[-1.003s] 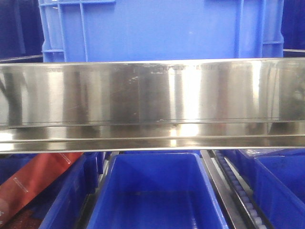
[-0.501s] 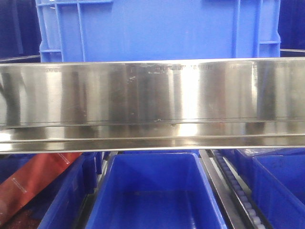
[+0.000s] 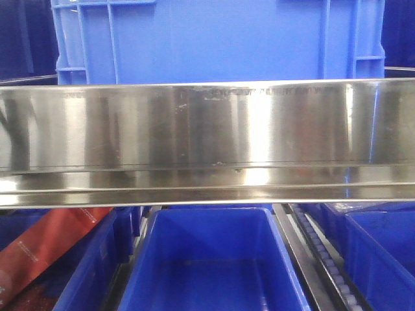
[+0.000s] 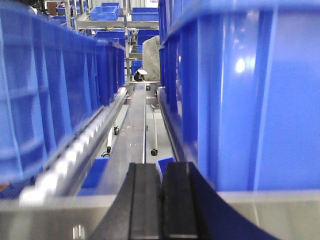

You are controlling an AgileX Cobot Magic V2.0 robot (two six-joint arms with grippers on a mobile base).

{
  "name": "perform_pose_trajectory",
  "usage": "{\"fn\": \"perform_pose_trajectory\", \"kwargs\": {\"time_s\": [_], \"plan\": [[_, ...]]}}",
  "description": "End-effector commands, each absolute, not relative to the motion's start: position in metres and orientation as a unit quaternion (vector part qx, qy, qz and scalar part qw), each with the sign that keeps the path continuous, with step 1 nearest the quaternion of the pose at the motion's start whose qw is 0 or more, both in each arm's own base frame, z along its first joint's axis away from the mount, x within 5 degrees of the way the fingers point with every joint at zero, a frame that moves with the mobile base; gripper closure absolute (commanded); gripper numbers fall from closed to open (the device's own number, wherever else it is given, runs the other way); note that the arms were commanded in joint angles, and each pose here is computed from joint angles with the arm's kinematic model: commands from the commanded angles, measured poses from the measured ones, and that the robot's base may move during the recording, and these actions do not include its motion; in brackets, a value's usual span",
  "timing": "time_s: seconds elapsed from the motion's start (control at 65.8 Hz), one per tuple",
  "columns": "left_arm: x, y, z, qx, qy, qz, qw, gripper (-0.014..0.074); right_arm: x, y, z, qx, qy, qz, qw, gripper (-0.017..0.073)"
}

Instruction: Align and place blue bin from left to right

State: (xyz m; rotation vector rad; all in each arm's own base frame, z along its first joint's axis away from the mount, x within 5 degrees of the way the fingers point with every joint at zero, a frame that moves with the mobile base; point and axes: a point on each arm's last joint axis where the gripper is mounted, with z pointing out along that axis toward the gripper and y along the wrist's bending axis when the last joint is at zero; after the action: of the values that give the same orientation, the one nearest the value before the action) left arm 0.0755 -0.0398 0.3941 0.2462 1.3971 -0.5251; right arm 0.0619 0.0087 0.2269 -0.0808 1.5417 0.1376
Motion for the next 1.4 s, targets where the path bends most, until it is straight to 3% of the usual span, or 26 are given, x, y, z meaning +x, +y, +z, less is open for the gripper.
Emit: {"fn": "perform_pose_trajectory", "kwargs": {"time_s": [0.0, 0.349, 1.383], "plan": [[0.0738, -0.0405, 0.395, 0.117, 0.627, -0.245, 0.73, 0.0704, 0.0572, 0.0078, 0.2164, -0.036, 0.676, 0.061, 0.734, 0.0638], [0.0735, -0.0409, 0.3957, 0.119, 0.624, -0.247, 0.732, 0.0704, 0.055, 0.0124, 0.2099, -0.066, 0.686, 0.091, 0.719, 0.0638], [0.0735, -0.0409, 0.3957, 0.119, 0.624, -0.247, 0.732, 0.0704, 0.055, 0.0124, 0.2093, -0.066, 0.688, 0.091, 0.717, 0.0638]]}}
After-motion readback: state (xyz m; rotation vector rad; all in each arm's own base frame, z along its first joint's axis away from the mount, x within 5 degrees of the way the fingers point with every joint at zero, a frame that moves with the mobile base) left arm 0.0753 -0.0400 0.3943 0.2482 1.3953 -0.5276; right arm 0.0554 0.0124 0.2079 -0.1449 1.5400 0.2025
